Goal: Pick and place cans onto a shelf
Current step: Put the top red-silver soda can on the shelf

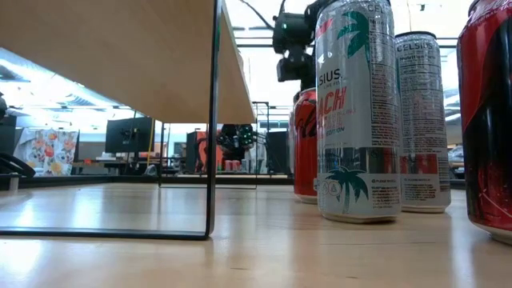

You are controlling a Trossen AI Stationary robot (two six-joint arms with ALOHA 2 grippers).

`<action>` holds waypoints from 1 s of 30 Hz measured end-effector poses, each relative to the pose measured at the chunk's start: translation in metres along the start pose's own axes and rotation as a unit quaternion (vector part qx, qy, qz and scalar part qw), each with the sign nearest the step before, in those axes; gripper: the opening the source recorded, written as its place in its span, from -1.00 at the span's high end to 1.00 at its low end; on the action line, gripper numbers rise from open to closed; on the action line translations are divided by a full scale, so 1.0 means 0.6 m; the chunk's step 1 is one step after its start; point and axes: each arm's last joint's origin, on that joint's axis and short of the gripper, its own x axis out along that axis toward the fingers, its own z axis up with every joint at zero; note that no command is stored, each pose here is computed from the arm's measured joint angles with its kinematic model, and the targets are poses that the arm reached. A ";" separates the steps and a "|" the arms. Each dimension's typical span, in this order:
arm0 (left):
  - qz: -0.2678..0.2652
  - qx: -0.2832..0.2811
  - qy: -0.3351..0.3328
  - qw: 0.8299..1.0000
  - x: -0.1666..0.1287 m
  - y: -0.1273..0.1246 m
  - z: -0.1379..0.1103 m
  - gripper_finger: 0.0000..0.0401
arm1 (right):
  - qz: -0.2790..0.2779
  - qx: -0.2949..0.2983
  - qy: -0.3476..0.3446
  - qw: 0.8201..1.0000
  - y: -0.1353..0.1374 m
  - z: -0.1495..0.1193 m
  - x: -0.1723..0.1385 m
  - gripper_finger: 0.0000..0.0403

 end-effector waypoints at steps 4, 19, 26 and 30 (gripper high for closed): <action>0.000 0.007 0.000 1.000 0.001 0.000 0.000 -0.73 | -0.007 -0.001 -0.009 1.000 0.001 0.018 -0.045 -0.59; -0.002 0.007 -0.004 1.000 0.001 -0.001 0.002 -0.73 | 0.005 -0.035 -0.058 0.998 0.038 0.061 -0.161 -0.60; -0.003 -0.003 -0.006 1.000 0.001 -0.001 0.002 -0.73 | 0.011 -0.051 -0.054 0.997 0.058 0.065 -0.160 -0.60; -0.004 -0.003 -0.005 1.000 0.001 -0.001 0.002 -0.73 | 0.020 -0.054 -0.056 0.997 0.067 0.067 -0.161 -0.60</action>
